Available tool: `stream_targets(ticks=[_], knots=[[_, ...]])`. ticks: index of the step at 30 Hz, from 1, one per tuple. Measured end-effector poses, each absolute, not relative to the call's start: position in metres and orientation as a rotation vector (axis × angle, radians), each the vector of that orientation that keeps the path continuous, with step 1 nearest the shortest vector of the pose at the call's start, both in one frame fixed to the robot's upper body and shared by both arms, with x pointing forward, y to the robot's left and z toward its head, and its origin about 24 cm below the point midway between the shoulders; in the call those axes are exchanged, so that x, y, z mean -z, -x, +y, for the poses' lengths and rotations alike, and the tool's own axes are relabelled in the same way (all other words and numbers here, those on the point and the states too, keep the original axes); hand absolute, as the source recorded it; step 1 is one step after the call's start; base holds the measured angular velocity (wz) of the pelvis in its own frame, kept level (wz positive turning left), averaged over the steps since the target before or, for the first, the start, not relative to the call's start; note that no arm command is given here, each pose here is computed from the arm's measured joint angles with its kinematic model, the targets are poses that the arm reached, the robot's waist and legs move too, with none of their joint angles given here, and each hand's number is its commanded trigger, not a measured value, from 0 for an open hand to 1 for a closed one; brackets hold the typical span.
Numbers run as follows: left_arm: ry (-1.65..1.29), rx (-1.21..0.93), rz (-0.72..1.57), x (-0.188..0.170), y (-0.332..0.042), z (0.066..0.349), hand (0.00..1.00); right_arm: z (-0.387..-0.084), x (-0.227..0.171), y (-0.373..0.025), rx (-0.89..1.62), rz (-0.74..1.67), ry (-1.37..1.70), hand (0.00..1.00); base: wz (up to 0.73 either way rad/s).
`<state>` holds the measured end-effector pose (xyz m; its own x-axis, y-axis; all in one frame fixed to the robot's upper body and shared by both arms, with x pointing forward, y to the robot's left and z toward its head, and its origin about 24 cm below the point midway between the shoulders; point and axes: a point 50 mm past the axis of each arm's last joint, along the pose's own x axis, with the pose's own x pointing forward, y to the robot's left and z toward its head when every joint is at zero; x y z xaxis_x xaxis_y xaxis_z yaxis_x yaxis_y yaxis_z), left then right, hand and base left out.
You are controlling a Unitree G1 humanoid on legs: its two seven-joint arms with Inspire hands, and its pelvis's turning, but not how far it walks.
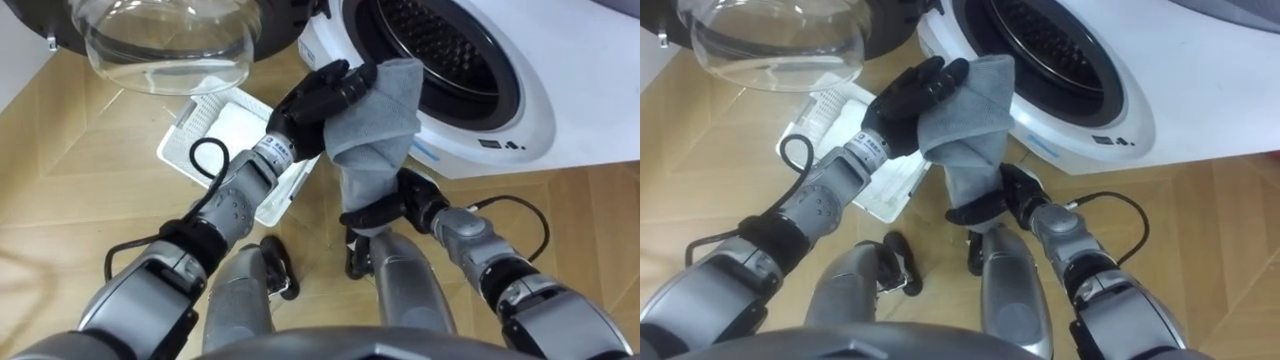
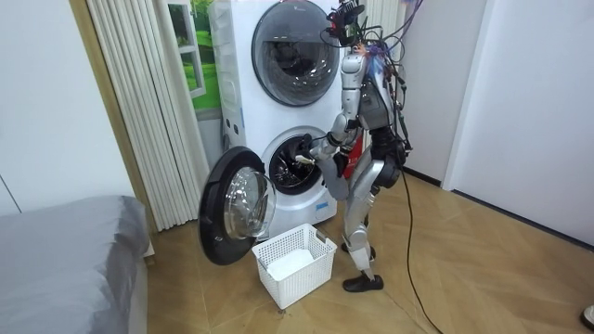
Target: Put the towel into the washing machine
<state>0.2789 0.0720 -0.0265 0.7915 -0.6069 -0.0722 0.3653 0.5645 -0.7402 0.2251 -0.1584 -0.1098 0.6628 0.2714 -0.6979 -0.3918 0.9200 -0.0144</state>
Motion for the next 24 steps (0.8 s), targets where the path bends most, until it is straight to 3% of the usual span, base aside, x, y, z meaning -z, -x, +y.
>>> stream_targets(ticks=[17, 18, 19, 24], knots=[[0.938, 0.561, 0.369, 0.029, -0.275, 0.062, 0.98, -0.153, 0.11, -0.227, -0.372, 0.782, 0.161, 1.0, 0.0], [0.947, 0.552, 0.368, 0.028, -0.275, 0.062, 0.62, -0.153, 0.109, -0.227, -0.364, 0.78, 0.163, 1.0, 0.0], [0.954, 0.547, 0.364, 0.028, -0.276, 0.063, 0.0, -0.153, 0.109, -0.228, -0.36, 0.776, 0.165, 1.0, 0.0], [0.982, 0.518, 0.36, 0.029, -0.276, 0.066, 0.0, -0.155, 0.111, -0.225, -0.33, 0.78, 0.176, 1.0, 0.0]])
